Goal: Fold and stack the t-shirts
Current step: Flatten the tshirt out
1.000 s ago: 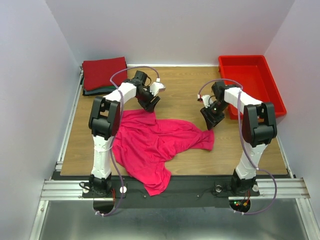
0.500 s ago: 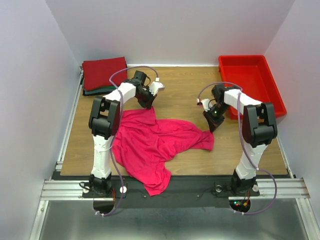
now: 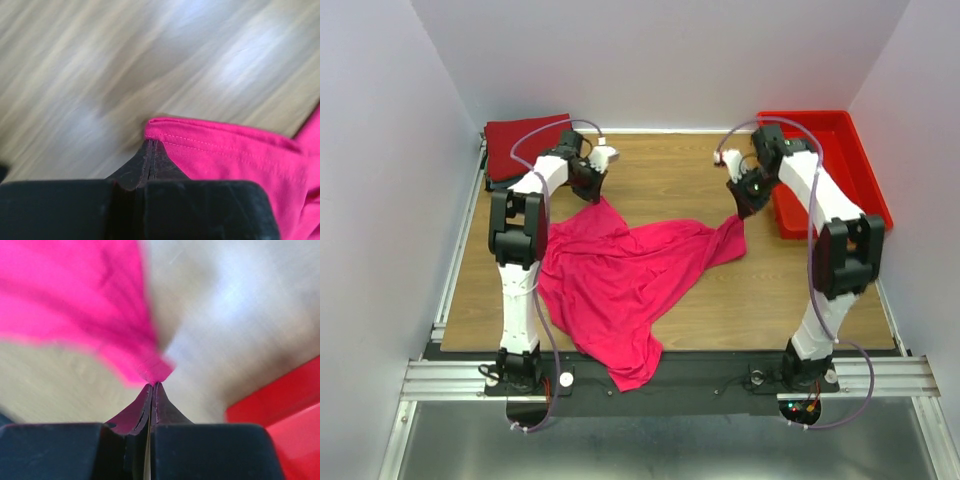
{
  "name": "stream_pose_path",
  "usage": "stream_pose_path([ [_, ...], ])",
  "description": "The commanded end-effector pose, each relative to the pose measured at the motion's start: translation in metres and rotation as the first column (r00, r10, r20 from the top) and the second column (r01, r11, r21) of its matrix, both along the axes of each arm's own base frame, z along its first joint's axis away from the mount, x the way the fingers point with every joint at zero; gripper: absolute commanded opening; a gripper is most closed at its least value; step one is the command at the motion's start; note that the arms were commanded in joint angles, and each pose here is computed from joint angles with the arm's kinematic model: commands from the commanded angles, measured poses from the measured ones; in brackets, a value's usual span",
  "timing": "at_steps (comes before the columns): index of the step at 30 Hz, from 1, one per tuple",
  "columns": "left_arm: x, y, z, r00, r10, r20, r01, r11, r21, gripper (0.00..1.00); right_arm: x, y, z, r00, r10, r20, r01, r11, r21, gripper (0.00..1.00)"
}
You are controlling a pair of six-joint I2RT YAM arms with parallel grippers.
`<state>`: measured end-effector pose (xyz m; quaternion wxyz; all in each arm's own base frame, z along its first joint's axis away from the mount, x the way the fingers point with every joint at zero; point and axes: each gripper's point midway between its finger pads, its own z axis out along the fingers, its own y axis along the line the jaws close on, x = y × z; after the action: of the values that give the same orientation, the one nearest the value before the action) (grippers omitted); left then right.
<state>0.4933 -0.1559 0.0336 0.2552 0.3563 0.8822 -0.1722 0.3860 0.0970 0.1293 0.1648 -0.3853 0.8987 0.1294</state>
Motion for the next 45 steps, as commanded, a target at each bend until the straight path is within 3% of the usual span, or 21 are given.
stream_pose_path([
  [1,0.012,0.024,0.026,0.998,0.049,0.048,-0.049,0.999,-0.001,0.00,-0.125,0.003,0.006,0.949,0.240,-0.203,-0.247,0.969,-0.007,0.01],
  [2,0.009,0.030,0.023,0.998,0.057,0.039,-0.057,0.998,0.007,0.00,-0.147,0.000,0.018,0.937,0.320,-0.137,-0.327,0.945,-0.030,0.01],
  [6,-0.003,0.038,0.019,0.998,0.052,0.037,-0.053,0.998,0.024,0.00,-0.230,-0.021,-0.019,0.832,0.505,-0.227,-0.544,0.824,-0.158,0.00],
  [8,-0.013,0.040,0.015,0.999,0.046,0.024,-0.047,0.998,0.032,0.00,-0.243,-0.034,-0.029,0.804,0.539,-0.252,-0.589,0.779,-0.213,0.01],
  [10,-0.017,0.042,0.015,0.999,0.045,0.026,-0.046,0.998,0.037,0.00,-0.232,-0.035,-0.030,0.830,0.511,-0.221,-0.555,0.790,-0.258,0.05],
  [12,-0.022,0.043,0.010,0.999,0.049,0.010,-0.050,0.998,0.038,0.00,-0.217,-0.026,-0.022,0.867,0.463,-0.184,-0.496,0.831,-0.250,0.34],
  [13,-0.022,0.042,0.009,0.999,0.049,0.007,-0.050,0.998,0.038,0.00,-0.197,-0.014,-0.008,0.894,0.425,-0.138,-0.446,0.866,-0.225,0.64],
  [14,-0.022,0.042,0.008,0.999,0.051,0.005,-0.051,0.998,0.038,0.00,-0.187,-0.006,-0.004,0.900,0.418,-0.125,-0.435,0.879,-0.194,0.86],
  [15,-0.022,0.042,0.008,0.998,0.056,0.000,-0.055,0.998,0.037,0.00,-0.176,0.006,0.001,0.923,0.370,-0.102,-0.382,0.914,-0.140,0.89],
  [19,-0.016,0.041,0.010,0.998,0.062,0.000,-0.062,0.997,0.037,0.00,-0.119,0.012,0.002,0.975,0.191,-0.110,-0.196,0.980,-0.036,0.85],
  [22,-0.013,0.041,0.011,0.998,0.064,0.000,-0.064,0.997,0.037,0.00,-0.070,-0.002,-0.010,0.993,0.035,-0.110,-0.039,0.999,-0.031,0.74],
  [25,-0.013,0.041,0.009,0.998,0.066,-0.006,-0.065,0.997,0.039,0.00,-0.045,0.000,-0.025,0.992,-0.010,-0.124,0.006,0.999,-0.034,0.58],
  [28,-0.011,0.040,0.007,0.997,0.071,-0.013,-0.071,0.997,0.039,0.00,-0.038,0.010,-0.037,0.984,-0.036,-0.175,0.038,0.999,0.004,0.48],
  [42,-0.008,0.035,0.005,0.998,0.063,-0.026,-0.063,0.998,0.012,0.00,-0.021,-0.007,-0.104,0.978,-0.099,-0.184,0.077,0.990,-0.121,0.47],
  [45,-0.008,0.035,0.006,0.997,0.067,-0.025,-0.067,0.998,0.008,0.00,-0.023,-0.009,-0.110,0.977,-0.092,-0.191,0.068,0.989,-0.130,0.37],
])
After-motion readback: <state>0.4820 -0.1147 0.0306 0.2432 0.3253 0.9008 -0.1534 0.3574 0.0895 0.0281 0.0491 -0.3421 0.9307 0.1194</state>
